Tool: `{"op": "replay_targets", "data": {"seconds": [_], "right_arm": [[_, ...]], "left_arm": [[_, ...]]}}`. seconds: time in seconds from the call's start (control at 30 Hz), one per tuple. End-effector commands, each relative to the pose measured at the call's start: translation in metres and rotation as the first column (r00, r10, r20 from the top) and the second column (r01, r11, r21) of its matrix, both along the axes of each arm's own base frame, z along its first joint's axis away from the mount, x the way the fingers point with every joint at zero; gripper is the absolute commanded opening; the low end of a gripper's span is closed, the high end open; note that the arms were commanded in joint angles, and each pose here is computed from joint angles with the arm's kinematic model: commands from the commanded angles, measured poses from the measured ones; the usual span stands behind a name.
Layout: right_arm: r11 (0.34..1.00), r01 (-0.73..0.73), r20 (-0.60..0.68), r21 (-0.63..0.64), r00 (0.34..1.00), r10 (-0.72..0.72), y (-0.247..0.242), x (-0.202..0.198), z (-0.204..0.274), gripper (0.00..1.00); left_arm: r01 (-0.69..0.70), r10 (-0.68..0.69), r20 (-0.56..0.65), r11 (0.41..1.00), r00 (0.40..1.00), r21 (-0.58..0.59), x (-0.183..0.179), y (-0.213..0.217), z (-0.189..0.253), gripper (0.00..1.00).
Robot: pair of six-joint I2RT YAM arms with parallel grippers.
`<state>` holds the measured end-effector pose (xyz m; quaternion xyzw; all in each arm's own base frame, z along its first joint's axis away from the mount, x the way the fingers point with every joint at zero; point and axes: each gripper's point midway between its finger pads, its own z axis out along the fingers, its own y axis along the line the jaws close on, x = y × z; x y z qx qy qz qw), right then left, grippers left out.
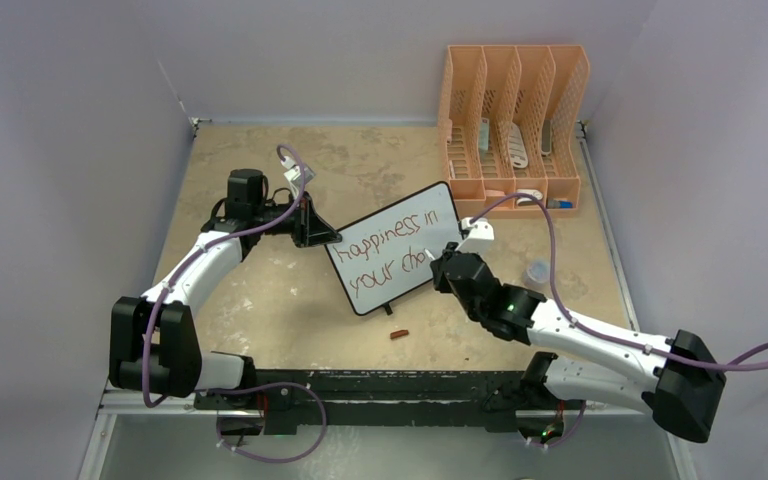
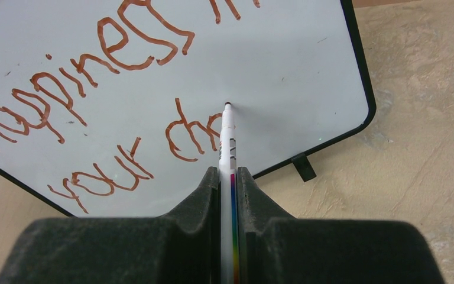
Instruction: Write a sentence on the whiteboard
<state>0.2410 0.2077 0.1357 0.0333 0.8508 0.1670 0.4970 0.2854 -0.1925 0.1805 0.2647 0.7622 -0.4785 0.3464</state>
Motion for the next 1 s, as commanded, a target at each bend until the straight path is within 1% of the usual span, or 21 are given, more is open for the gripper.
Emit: {"op": "replay_targets", "data": {"seconds": [0.0, 0.1, 0.23, 0.33, 0.53, 0.97], "right_arm": [[0.999, 0.022, 0.020, 0.026, 1.000, -0.022, -0.004, 0.004, 0.008, 0.00], [0.998, 0.003, 0.027, 0.059, 1.000, -0.004, -0.001, 0.001, 0.017, 0.00], [0.998, -0.019, 0.011, 0.063, 1.000, 0.019, -0.003, -0.006, 0.018, 0.00], [0.997, -0.034, -0.016, 0.066, 0.999, 0.035, 0.000, -0.010, 0.012, 0.00], [0.998, -0.013, -0.058, 0.056, 0.998, 0.016, -0.005, -0.014, -0.001, 0.00], [0.999, 0.010, -0.034, 0.046, 0.999, -0.008, -0.006, -0.008, -0.001, 0.00]], "left_arm": [[-0.086, 0.088, -0.008, 0.991, 0.996, 0.106, 0.014, 0.013, -0.025, 0.00], [-0.088, 0.089, -0.007, 0.990, 0.996, 0.107, 0.014, 0.014, -0.025, 0.00], [-0.090, 0.092, -0.008, 0.990, 0.996, 0.108, 0.014, 0.014, -0.025, 0.00], [-0.090, 0.092, -0.008, 0.990, 0.996, 0.108, 0.014, 0.014, -0.025, 0.00], [-0.088, 0.090, -0.008, 0.990, 0.996, 0.107, 0.014, 0.014, -0.025, 0.00], [-0.089, 0.090, -0.009, 0.990, 0.996, 0.107, 0.014, 0.014, -0.026, 0.00]]}}
